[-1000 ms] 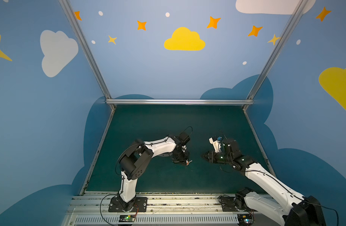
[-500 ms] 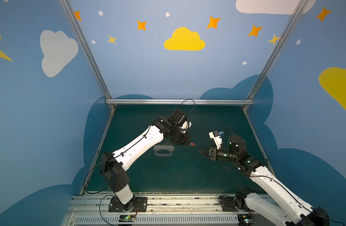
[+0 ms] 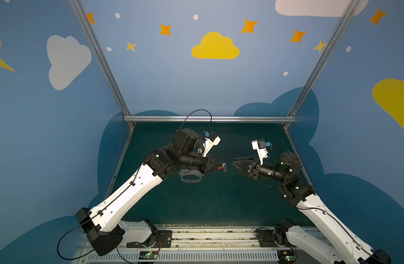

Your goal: Put the keys on the keyring

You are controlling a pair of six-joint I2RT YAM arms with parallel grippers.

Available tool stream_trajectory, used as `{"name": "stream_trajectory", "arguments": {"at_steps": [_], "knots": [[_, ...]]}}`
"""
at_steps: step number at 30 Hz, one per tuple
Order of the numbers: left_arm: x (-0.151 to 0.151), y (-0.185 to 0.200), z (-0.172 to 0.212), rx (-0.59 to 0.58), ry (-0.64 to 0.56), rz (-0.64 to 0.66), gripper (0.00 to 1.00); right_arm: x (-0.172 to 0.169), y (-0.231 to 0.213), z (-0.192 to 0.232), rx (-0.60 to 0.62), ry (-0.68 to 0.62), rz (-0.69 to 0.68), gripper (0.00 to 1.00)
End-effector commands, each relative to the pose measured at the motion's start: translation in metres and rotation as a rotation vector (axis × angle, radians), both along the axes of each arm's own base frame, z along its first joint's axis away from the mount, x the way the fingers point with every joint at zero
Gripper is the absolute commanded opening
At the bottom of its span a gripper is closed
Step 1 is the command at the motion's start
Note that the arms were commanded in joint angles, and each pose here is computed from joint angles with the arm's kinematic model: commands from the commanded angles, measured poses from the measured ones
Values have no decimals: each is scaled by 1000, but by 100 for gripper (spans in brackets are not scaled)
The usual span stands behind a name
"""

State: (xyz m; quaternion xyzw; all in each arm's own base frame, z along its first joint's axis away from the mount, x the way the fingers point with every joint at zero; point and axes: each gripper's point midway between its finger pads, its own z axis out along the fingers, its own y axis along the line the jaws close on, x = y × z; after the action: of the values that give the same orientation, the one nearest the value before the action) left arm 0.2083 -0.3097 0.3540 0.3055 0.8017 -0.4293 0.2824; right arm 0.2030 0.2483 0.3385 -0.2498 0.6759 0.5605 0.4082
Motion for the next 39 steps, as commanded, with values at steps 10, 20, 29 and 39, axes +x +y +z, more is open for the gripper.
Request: {"name": "stream_trajectory", "arguments": {"at_steps": [10, 20, 29, 39], "knots": [[-10, -9, 19, -106, -20, -74, 4, -25, 17, 7, 13, -34, 165, 47], [-9, -8, 28, -227, 70, -96, 4, -21, 15, -1, -26, -40, 107, 38], [26, -2, 12, -296, 231, 80, 4, -15, -10, 10, -8, -1, -93, 31], [61, -29, -37, -442, 525, 147, 4, -6, 8, -24, 76, 376, -55, 25]]}}
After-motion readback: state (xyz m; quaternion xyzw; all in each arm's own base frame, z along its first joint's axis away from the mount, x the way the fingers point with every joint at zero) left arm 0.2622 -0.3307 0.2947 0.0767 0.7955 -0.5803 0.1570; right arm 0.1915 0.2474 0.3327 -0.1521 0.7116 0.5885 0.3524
